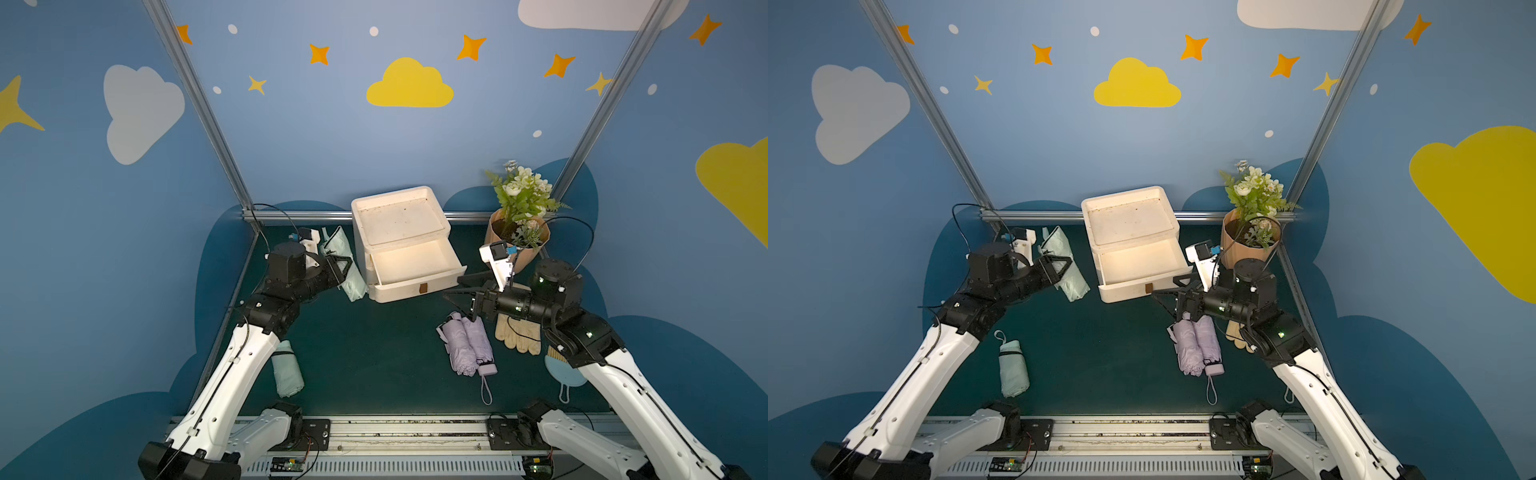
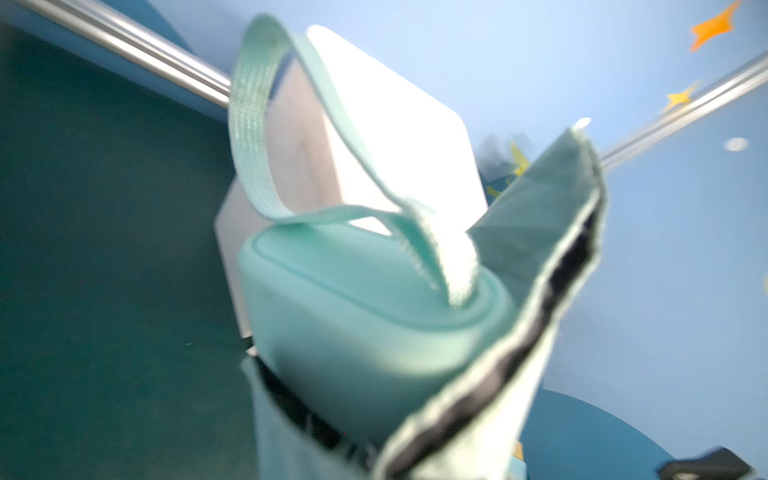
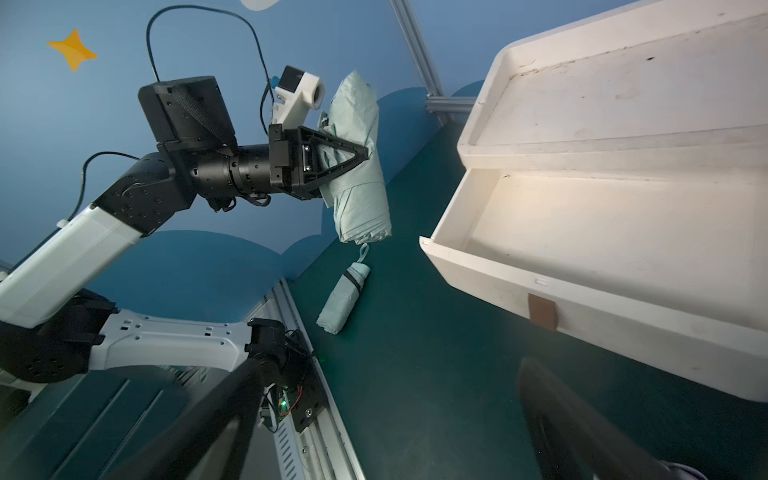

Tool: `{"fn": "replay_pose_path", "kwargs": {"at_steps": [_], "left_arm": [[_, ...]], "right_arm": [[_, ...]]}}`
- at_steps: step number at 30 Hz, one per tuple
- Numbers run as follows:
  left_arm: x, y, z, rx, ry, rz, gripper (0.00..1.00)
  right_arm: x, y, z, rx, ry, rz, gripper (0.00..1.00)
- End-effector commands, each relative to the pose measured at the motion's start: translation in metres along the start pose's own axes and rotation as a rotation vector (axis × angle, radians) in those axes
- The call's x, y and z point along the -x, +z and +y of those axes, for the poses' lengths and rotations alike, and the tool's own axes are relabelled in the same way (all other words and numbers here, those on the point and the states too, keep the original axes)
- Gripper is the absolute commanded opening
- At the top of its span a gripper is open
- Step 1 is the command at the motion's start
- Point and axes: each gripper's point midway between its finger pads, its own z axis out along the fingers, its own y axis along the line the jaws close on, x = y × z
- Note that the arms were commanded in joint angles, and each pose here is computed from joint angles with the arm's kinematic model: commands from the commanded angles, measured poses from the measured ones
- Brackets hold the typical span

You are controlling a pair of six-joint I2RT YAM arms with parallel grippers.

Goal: Place the umbrella in the drawer by color
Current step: Pick up the umbrella from the center of the board.

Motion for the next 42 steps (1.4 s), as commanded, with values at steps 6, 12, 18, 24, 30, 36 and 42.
{"fn": "replay_pose_path", "kwargs": {"at_steps": [6, 12, 18, 24, 30, 36, 42], "left_arm": [[0.004, 0.004, -0.111, -0.368, 0.050, -0.019, 0.19], [-0.010, 0.010, -0.145, -0.472, 0.061, 0.044, 0.19], [-0.015, 0.003, -0.154, -0.508, 0.056, 0.065, 0.20], [-0.022, 0.000, -0.170, -0.575, 0.053, 0.088, 0.20], [-0.027, 0.002, -0.183, -0.621, 0.063, 0.117, 0.20], [-0.028, -0.005, -0.193, -0.669, 0.074, 0.127, 0.21], [-0.031, -0.012, -0.199, -0.706, 0.097, 0.141, 0.22]], "right_arm": [[0.008, 0.041, 0.040, 0.134, -0.079, 0.068, 0.98], [0.011, 0.065, 0.039, 0.148, -0.075, 0.066, 0.98], [0.026, 0.058, 0.014, 0.048, -0.103, 0.005, 0.98], [0.020, 0.062, 0.026, 0.136, -0.132, 0.036, 0.98], [0.020, 0.065, 0.038, 0.196, -0.151, 0.067, 0.89], [0.016, 0.067, 0.038, 0.199, -0.138, 0.129, 0.71], [0.020, 0.070, 0.036, 0.193, -0.123, 0.131, 0.53]]}}
